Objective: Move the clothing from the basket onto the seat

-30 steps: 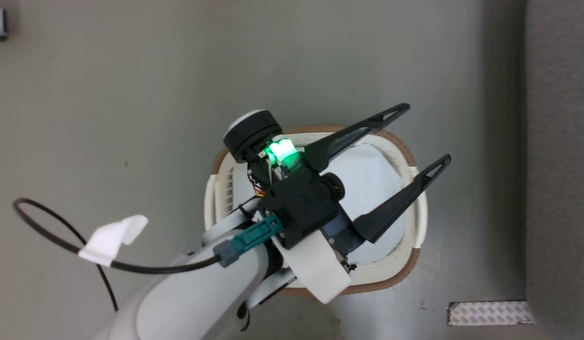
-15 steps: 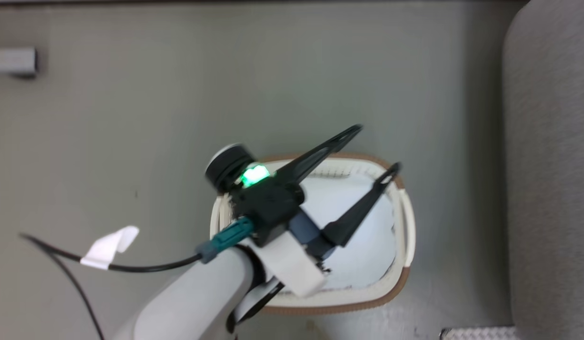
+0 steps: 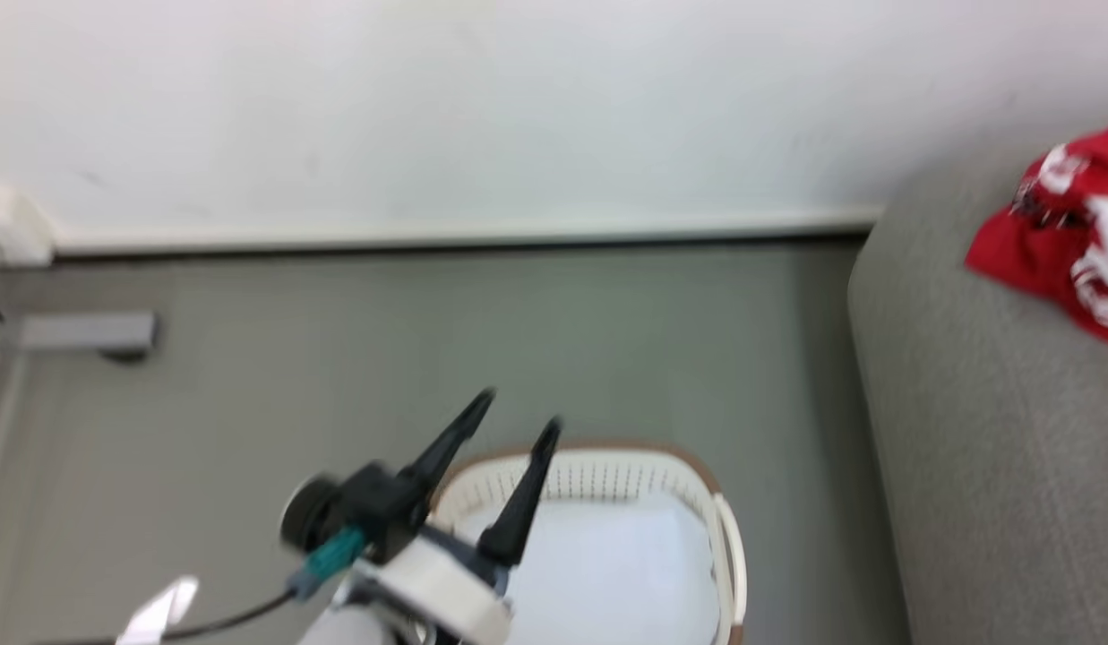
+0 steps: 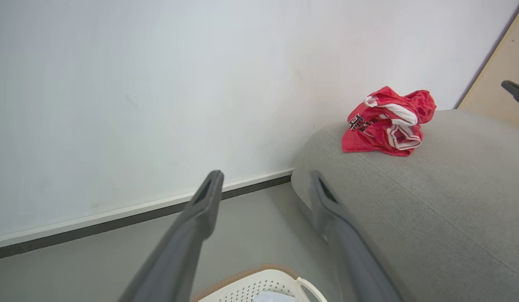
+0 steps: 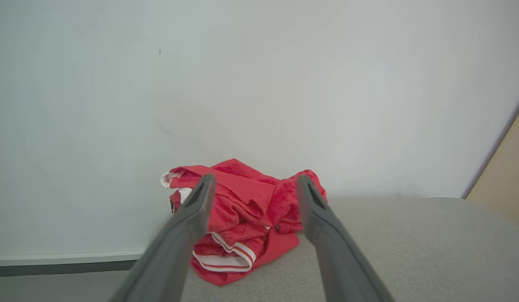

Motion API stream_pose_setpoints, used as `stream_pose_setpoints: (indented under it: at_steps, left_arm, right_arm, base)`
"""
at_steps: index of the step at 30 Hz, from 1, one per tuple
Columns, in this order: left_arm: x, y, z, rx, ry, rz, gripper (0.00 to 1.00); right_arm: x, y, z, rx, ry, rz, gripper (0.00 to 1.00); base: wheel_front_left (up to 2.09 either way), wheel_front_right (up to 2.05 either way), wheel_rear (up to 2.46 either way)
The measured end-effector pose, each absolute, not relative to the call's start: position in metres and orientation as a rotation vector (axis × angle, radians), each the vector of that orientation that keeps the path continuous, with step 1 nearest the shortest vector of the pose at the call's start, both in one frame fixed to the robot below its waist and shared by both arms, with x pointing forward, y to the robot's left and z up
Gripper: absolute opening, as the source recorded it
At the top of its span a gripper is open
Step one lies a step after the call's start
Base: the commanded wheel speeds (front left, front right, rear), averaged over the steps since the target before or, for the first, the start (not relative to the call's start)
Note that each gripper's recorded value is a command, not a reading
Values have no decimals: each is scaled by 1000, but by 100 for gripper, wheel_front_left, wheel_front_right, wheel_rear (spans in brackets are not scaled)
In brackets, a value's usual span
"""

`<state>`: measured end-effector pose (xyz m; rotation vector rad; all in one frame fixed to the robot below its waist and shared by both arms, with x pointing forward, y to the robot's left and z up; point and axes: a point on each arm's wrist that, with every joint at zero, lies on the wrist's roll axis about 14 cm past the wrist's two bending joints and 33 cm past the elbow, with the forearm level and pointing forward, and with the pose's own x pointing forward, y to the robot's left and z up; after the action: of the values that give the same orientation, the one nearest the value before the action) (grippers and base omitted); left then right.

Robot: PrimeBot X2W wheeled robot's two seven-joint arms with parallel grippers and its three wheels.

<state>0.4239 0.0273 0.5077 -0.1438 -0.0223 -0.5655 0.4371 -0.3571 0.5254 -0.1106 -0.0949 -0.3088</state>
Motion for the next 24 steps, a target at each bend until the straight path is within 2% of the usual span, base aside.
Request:
stream_pose_setpoints:
  at_steps: [7, 16, 24]
  left_arm:
    - [389, 72, 509, -115, -23, -401, 100]
    - [346, 152, 503, -109, -20, -118, 100]
    - [319, 184, 496, -127, -28, 4, 100]
  right_arm:
    - [400, -305, 545, -79, -167, -196, 100]
    - [367, -213, 520, 20, -119, 21, 100]
    - [345, -181, 502, 69, -72, 76, 100]
  base:
    - [0, 0, 0]
    - [0, 0, 0]
    - [0, 0, 0]
